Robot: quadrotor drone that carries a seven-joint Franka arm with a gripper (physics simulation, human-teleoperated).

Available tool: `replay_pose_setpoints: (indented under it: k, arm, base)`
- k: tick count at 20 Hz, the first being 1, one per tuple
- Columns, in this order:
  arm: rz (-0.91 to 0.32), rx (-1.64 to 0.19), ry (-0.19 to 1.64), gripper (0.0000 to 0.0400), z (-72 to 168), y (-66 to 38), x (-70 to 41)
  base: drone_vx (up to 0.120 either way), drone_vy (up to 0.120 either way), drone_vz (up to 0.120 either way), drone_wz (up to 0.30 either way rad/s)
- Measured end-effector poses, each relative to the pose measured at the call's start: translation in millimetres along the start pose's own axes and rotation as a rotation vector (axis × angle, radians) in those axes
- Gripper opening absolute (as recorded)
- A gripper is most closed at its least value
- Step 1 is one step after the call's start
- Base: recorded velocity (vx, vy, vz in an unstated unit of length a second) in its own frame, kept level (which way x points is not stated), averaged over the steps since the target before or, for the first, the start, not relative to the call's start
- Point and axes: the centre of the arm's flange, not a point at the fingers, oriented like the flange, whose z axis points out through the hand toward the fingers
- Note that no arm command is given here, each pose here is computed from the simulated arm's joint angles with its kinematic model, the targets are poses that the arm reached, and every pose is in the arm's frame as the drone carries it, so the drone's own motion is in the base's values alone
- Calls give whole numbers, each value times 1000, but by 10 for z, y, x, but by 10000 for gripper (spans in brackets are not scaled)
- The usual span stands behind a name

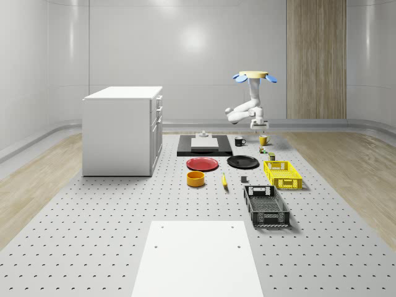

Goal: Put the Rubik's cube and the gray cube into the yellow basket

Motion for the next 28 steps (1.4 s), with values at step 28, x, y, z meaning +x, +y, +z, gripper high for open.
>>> replay_pose_setpoints:
  k: [28]
  arm:
    - [0, -6, 7, 400, 266, -4, -3]
  base:
    - [14, 10, -79, 0]
